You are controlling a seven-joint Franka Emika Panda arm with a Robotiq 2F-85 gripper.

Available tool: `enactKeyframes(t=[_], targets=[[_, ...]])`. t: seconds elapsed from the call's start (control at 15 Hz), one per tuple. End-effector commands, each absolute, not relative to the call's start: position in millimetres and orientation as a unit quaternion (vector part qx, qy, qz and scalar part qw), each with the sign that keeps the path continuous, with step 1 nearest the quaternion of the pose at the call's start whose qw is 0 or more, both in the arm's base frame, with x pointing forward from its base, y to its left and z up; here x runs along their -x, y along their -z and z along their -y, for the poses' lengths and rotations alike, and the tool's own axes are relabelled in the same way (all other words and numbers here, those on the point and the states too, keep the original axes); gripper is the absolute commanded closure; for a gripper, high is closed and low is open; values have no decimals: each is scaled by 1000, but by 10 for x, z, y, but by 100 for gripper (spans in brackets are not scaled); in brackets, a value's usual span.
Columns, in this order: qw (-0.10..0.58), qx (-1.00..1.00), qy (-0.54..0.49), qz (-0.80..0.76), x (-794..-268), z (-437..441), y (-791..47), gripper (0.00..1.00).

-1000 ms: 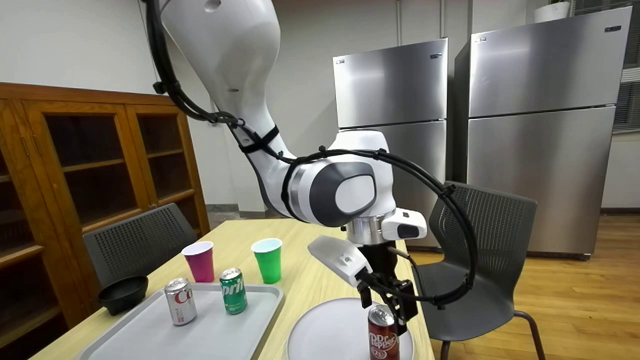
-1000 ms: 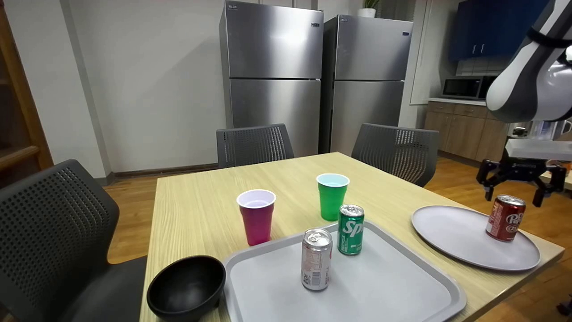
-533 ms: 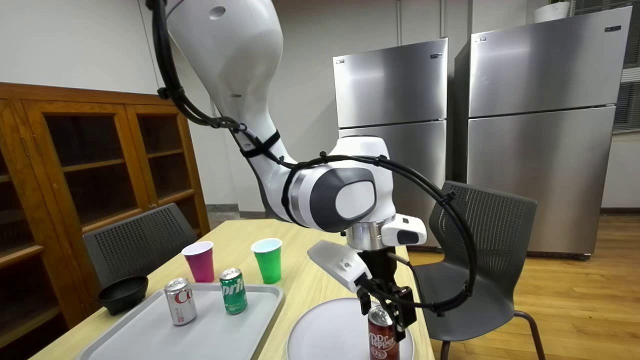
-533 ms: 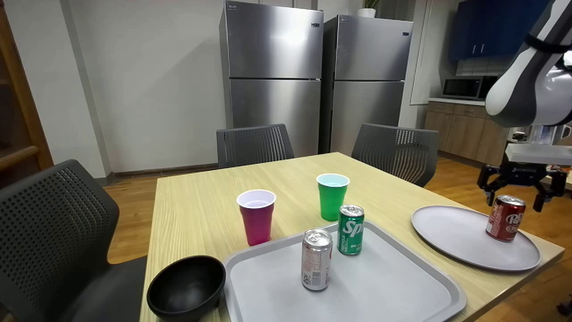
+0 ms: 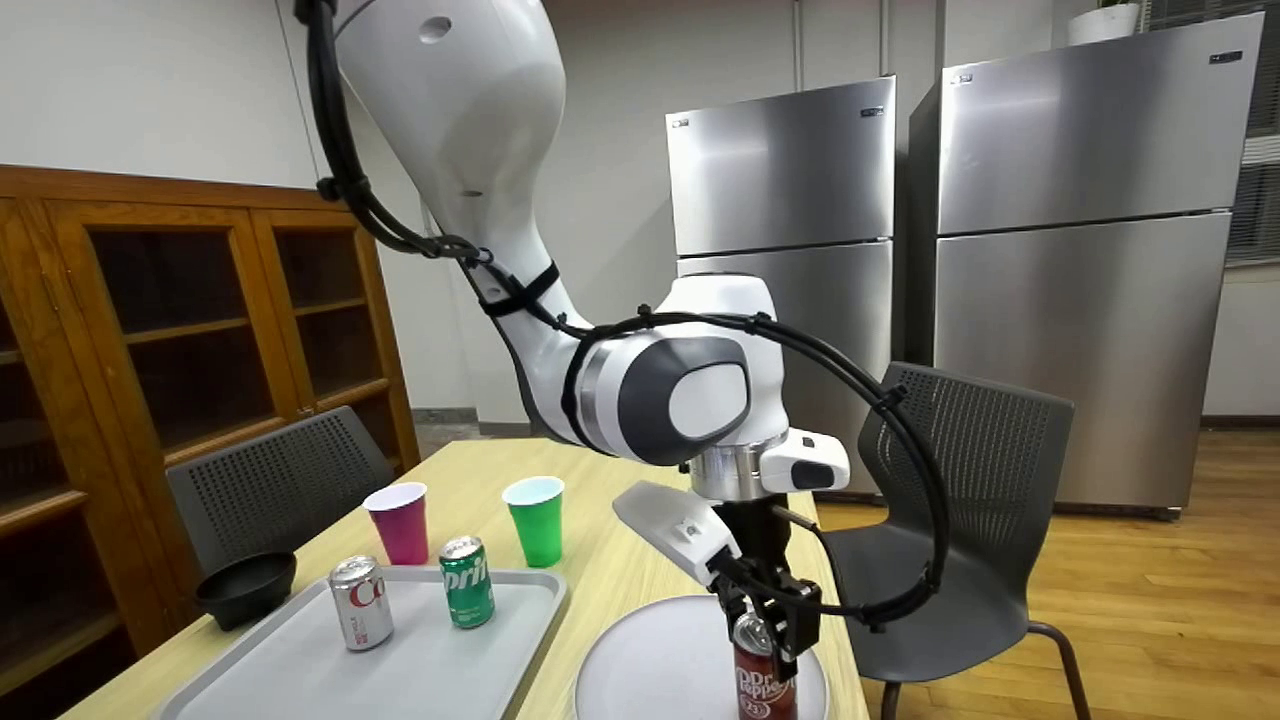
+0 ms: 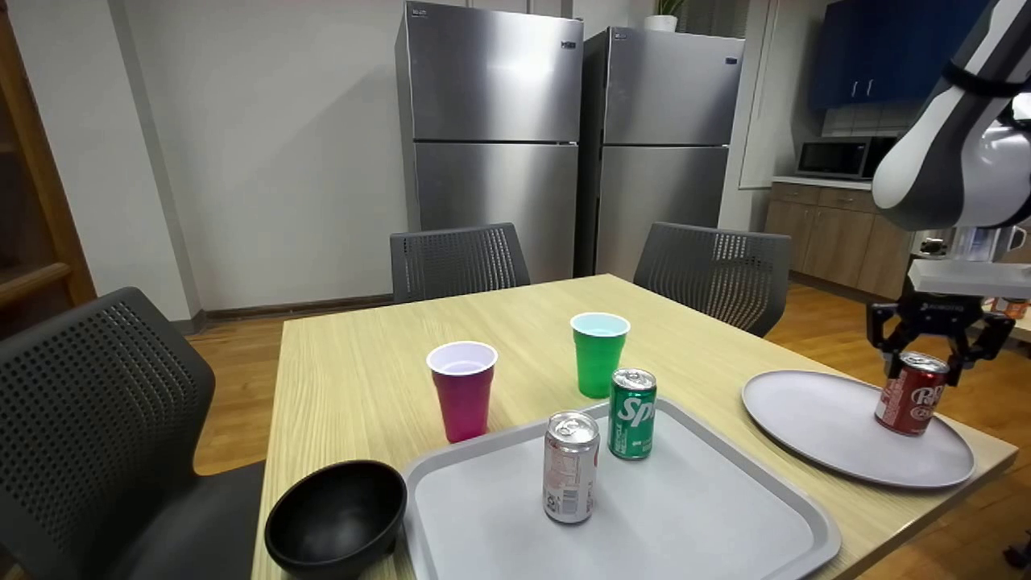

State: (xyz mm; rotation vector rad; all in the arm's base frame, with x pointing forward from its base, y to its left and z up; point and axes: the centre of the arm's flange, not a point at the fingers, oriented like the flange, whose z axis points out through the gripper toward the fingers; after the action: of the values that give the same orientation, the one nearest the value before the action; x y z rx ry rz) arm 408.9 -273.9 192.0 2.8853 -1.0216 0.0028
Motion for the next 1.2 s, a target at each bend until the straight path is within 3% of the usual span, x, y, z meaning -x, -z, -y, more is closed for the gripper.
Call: enactKeyframes(t=[0.0, 1.13], targets=[[31, -948, -8, 318, -4088, 2644, -2013, 61], [16, -988, -51, 146, -3612, 1620, -2820, 61]])
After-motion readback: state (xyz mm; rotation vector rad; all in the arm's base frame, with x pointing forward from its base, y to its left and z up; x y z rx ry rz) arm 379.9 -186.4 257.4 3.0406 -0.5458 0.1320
